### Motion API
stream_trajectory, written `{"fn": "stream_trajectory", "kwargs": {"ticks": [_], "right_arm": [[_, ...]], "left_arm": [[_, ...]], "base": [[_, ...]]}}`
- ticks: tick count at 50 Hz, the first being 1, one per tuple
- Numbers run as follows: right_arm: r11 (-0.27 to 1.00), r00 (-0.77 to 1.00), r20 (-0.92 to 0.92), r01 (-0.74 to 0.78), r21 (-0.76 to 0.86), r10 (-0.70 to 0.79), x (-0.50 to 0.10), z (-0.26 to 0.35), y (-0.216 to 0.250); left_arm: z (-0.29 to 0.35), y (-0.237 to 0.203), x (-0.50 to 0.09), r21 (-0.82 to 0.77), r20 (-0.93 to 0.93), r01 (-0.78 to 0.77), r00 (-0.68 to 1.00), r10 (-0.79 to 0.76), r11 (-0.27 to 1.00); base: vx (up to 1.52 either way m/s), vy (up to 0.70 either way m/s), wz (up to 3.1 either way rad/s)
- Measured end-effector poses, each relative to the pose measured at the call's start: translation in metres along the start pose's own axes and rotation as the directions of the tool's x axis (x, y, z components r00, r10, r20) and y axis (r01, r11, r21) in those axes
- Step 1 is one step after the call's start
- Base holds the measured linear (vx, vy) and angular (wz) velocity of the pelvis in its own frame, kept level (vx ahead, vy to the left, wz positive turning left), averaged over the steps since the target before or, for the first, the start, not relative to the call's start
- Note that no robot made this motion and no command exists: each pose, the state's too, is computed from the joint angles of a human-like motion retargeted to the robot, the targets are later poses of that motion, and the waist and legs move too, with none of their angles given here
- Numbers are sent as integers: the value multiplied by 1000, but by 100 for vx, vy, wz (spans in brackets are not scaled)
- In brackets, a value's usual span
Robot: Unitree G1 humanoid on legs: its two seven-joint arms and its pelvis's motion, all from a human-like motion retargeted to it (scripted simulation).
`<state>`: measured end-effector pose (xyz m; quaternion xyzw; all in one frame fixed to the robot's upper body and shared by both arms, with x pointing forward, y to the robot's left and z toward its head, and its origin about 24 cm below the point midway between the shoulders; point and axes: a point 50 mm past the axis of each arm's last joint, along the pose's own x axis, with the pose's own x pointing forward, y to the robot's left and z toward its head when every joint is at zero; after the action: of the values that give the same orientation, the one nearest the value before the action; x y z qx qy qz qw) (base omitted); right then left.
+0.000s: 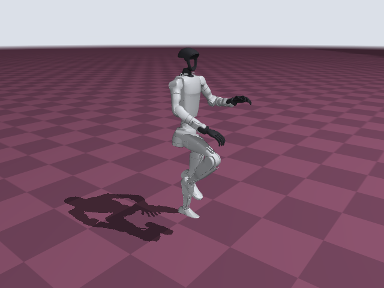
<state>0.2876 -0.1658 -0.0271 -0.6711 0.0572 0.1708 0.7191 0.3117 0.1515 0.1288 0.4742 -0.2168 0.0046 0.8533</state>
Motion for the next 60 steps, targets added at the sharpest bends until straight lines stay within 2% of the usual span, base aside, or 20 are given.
{"fn": "stream_trajectory", "kwargs": {"ticks": [5, 11, 15, 18, 23, 28, 33, 39, 43, 48, 50, 55, 60], "right_arm": [[990, 988, -52, -141, 26, 142, -12, -4, 36], [982, 980, -99, -162, 98, 171, -22, -13, 48], [986, 983, -116, -131, 107, 143, -27, -16, 48], [980, 995, -72, -57, 192, 72, -29, -13, 45], [977, 996, -51, -62, 202, 73, -24, -6, 42], [978, 998, 15, -66, 199, 64, -15, 11, 31], [990, 1000, -5, 23, 137, -23, -12, 4, 9], [986, 999, -24, -24, 167, 29, -16, -4, 13], [983, 999, -21, -28, 182, 32, -14, -6, 8], [985, 1000, -10, -3, 170, 5, -12, -5, -5], [989, 1000, -9, 16, 146, -15, -11, -3, -13], [974, 987, -2, 160, 163, -162, -19, -12, -40], [974, 987, 6, 157, 162, -160, -20, -11, -52]], "left_arm": [[9, -9, 1, -23, 29, 24, 999, -23, 999], [11, -1, 5, -57, 65, 14, 998, -11, 998], [8, 13, 3, -98, 81, -25, 996, 33, 995], [13, 20, 5, -100, 144, -55, 987, 69, 994], [0, 33, 2, -68, 97, -110, 989, 116, 992], [-12, 50, -11, -32, 43, -181, 982, 182, 983], [-10, 68, 1, 31, 59, -216, 975, 214, 976], [-6, 49, 10, -18, 21, -222, 975, 222, 975], [-18, 18, 7, -9, -49, -132, 990, 131, 991], [-51, -57, -28, -26, -242, 209, 948, -209, 978], [-61, -80, -49, -28, -306, 300, 905, -294, 954], [-62, -80, -58, -40, -310, 237, 921, -238, 971], [-68, -100, -65, -63, -357, 429, 834, -421, 901]], "base": [[23, -2, 15], [25, -6, 51], [38, -14, 64], [43, -20, 7], [33, -38, -161], [35, -10, -104], [26, -2, -20], [20, -9, -18], [16, 2, -26], [21, 3, -25], [25, 4, -21], [26, 4, -43], [27, 2, -8]]}}
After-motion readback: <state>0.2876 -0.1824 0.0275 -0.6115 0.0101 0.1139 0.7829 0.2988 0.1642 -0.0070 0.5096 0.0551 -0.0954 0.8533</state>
